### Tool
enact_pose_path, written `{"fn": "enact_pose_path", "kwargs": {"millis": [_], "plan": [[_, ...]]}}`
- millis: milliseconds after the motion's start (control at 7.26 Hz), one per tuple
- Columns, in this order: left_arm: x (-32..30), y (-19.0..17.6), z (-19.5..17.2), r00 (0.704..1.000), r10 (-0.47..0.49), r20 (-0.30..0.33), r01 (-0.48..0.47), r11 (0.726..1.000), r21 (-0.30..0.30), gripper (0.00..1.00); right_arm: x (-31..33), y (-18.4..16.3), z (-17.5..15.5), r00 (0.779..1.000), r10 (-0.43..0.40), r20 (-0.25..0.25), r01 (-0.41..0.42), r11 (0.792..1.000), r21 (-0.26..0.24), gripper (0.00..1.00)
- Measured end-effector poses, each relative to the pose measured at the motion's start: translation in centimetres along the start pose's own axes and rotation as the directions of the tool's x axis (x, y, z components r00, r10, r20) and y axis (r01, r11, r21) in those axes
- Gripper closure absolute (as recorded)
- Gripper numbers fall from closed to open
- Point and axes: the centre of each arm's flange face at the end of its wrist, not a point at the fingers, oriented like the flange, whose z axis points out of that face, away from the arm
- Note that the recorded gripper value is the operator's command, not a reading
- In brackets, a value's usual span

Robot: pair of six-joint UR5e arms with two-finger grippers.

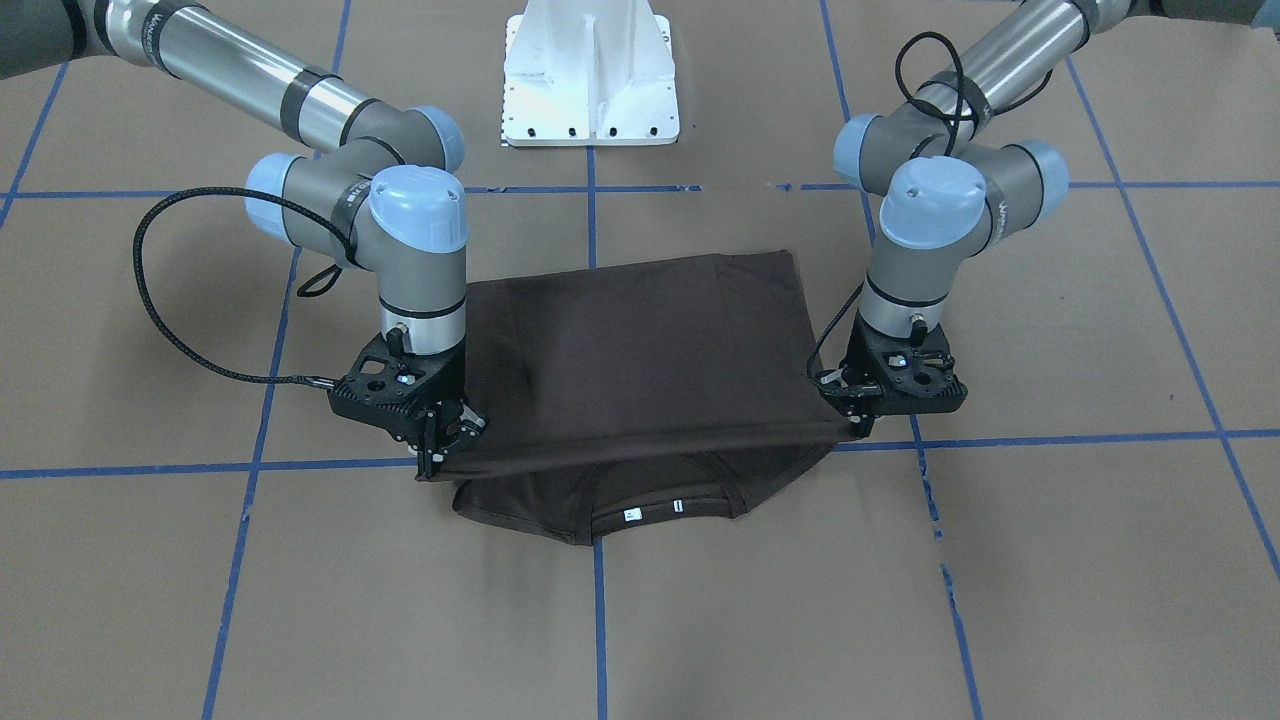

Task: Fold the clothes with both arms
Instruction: 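Lower the folded hem onto the shirt near the collar and open both grippers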

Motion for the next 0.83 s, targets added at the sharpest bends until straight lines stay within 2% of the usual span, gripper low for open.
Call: {"fn": "enact_pose_path", "kwargs": {"millis": [138, 551, 827], "plan": [[0.2, 0.0, 0.1, 1.0, 0.002, -0.007, -0.002, 1.0, 0.002, 0.01, 0.0, 0.1, 0.1, 1.0, -0.002, -0.002, 0.002, 1.0, 0.0, 0.0], [1.1, 0.0, -1.3, 0.997, 0.053, -0.056, -0.051, 0.998, 0.027, 0.0, -0.2, -0.3, -0.4, 0.998, -0.063, 0.012, 0.064, 0.998, -0.008, 0.0], [0.8, 1.5, -4.5, 0.986, 0.103, -0.127, -0.098, 0.994, 0.044, 0.0, 1.3, -3.9, -2.0, 0.986, -0.158, 0.061, 0.163, 0.984, -0.079, 0.0]]}}
